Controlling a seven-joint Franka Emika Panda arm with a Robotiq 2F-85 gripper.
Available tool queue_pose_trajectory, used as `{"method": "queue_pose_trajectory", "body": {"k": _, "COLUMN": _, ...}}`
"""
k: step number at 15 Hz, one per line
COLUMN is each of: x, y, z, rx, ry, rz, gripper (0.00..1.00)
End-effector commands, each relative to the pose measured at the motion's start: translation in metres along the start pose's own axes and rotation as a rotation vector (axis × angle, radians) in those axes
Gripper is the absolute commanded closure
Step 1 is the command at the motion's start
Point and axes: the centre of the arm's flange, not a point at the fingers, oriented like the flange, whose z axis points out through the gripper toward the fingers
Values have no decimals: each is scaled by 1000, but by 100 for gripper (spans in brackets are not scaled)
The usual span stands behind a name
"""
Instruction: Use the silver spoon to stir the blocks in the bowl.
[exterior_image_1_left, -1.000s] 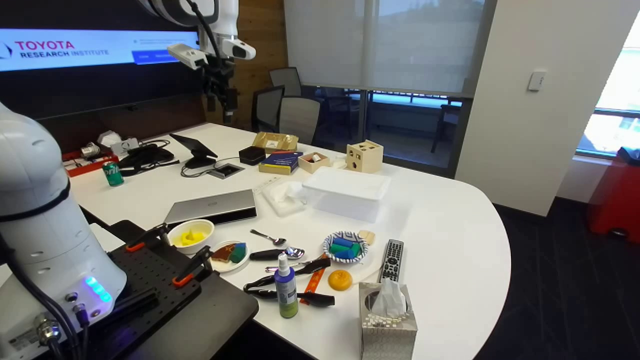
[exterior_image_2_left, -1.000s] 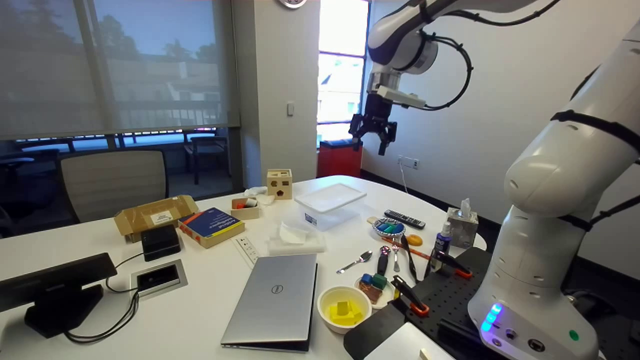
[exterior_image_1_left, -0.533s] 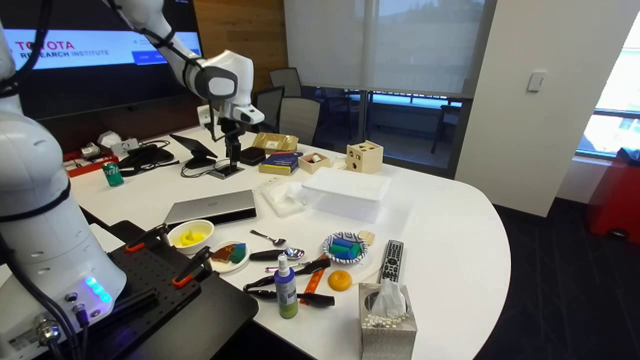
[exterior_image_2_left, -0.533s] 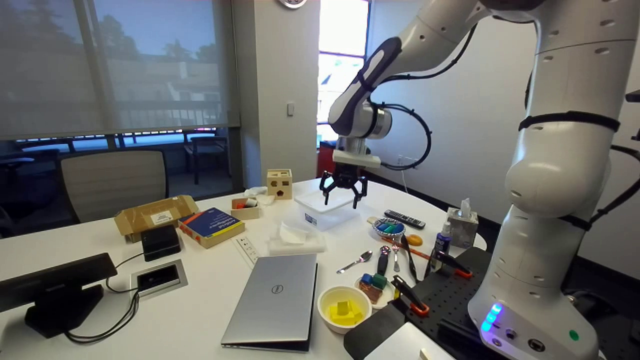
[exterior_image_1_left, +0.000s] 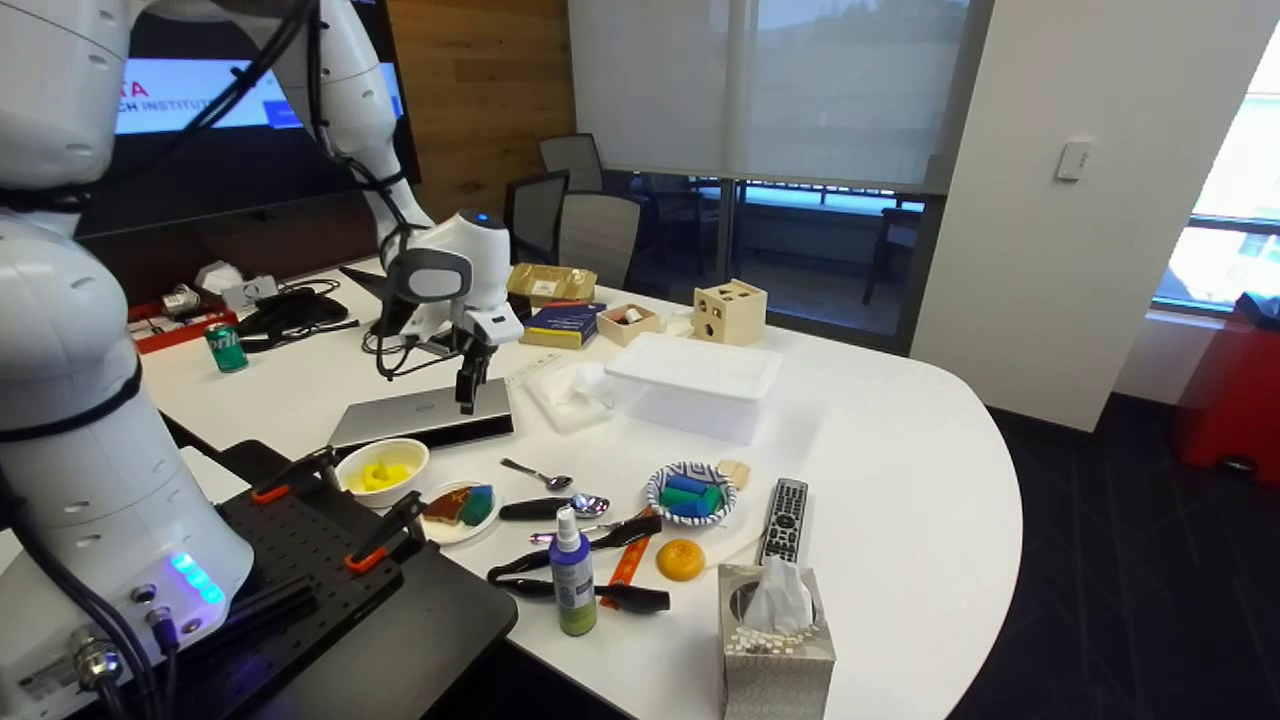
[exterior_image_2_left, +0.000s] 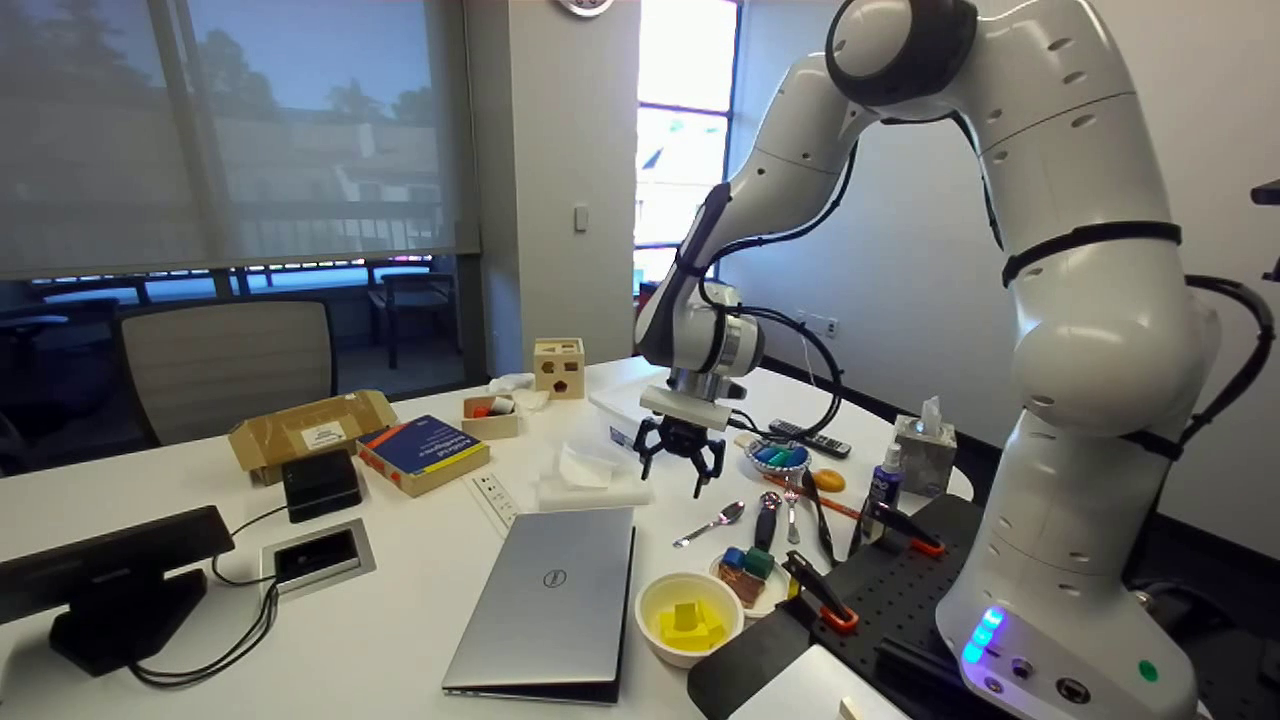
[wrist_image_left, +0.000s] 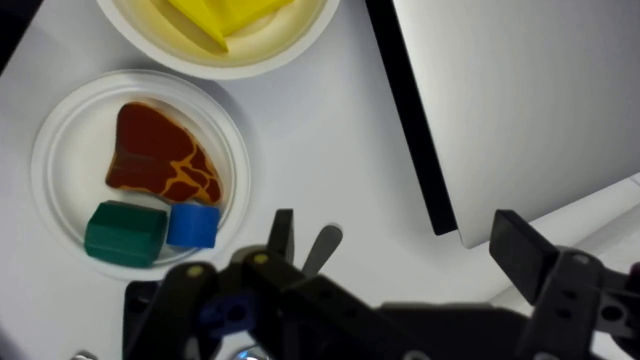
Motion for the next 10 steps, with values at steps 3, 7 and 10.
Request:
{"method": "queue_pose_trajectory", "body": {"k": 3, "x": 19, "y": 12, "z": 31, "rx": -29, "ry": 49, "rz": 189, "gripper": 0}}
{"method": "queue_pose_trajectory", "body": {"k": 7, "x": 48, "y": 15, "z": 49, "rx": -58, "ry": 73, "rz": 233, "gripper": 0}}
{"method": "queue_pose_trajectory", "body": {"k": 10, "x": 69, "y": 13, "z": 61, "rx": -71, "ry": 88, "rz": 256, "gripper": 0}}
